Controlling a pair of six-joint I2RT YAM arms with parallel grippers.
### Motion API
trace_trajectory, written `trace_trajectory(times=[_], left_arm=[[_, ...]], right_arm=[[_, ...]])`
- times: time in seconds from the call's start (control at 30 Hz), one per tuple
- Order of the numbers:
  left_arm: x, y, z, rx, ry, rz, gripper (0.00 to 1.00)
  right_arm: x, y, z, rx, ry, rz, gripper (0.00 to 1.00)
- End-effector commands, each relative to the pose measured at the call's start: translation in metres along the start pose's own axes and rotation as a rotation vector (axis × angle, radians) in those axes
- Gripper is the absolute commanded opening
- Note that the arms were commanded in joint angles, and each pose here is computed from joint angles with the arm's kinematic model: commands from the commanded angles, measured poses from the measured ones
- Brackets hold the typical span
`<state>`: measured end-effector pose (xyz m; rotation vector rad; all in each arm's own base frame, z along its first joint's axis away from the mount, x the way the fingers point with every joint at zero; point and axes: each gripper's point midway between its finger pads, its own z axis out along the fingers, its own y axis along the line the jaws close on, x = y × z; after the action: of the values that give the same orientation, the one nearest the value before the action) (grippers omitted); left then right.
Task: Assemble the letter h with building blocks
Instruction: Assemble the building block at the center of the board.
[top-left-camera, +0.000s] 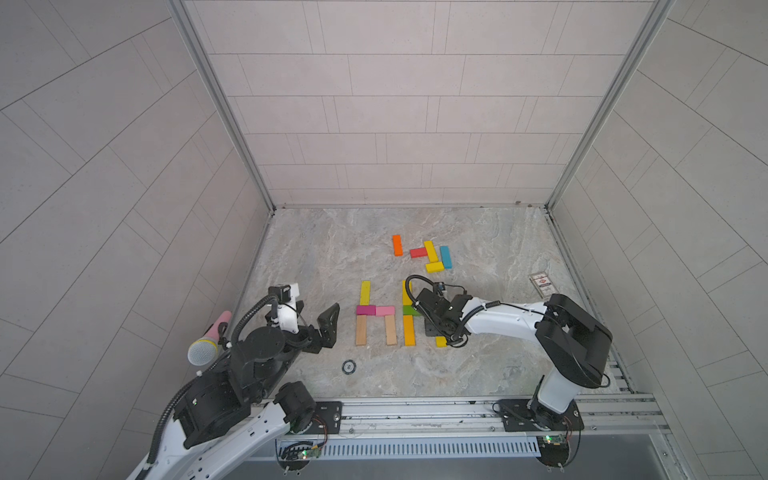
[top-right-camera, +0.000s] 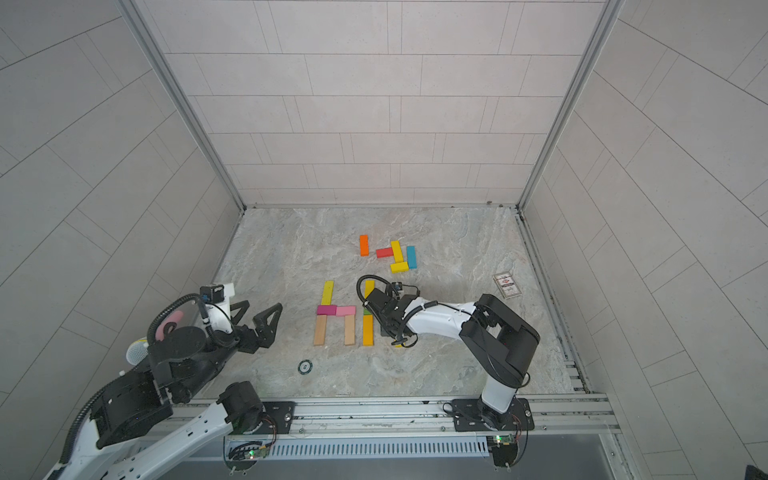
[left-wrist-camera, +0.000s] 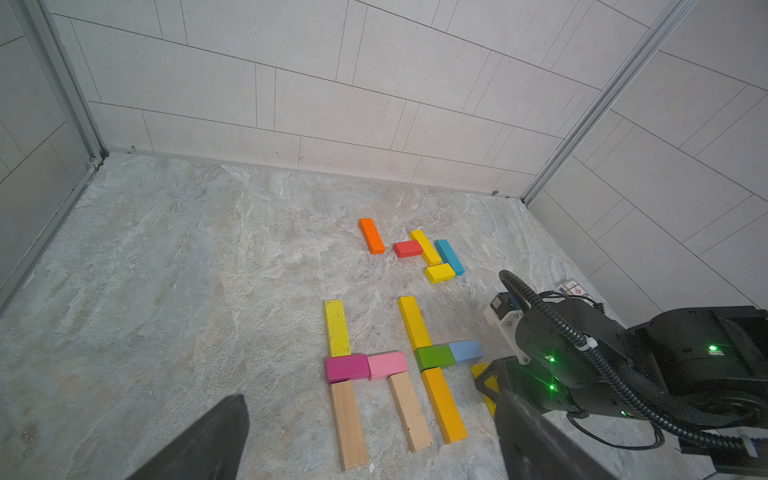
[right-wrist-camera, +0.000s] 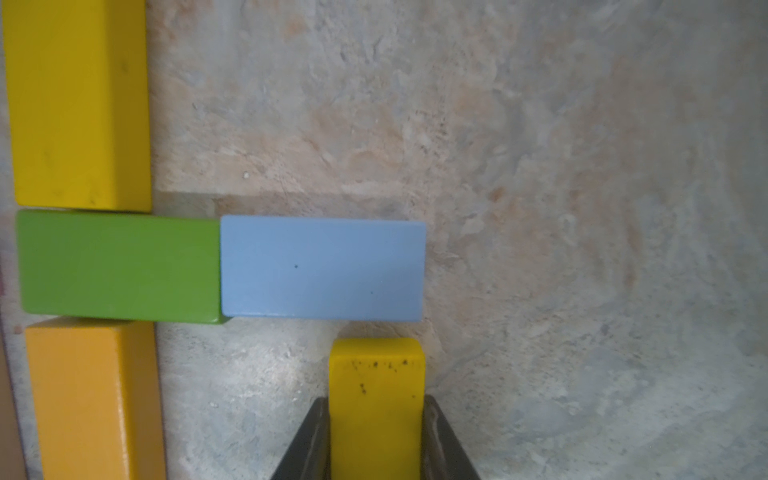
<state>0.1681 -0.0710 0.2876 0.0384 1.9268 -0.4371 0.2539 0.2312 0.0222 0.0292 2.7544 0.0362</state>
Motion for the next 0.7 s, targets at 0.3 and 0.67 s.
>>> trace_trajectory(times=[0.3,0.67], left_arm=[[-0.0007,0.003,0.0025,-0.021,-0.009,0.016,1.0],[-0.0001,0.0029,0.0031,-0.023,-0.006,0.017,1.0]], right_arm=[[-0.0017,-0.0059,0.0096,0.034,0.002,0.008,0.27],[-0.0038,-0.007,0.0127,0.036,0.0,0.018,0.29]])
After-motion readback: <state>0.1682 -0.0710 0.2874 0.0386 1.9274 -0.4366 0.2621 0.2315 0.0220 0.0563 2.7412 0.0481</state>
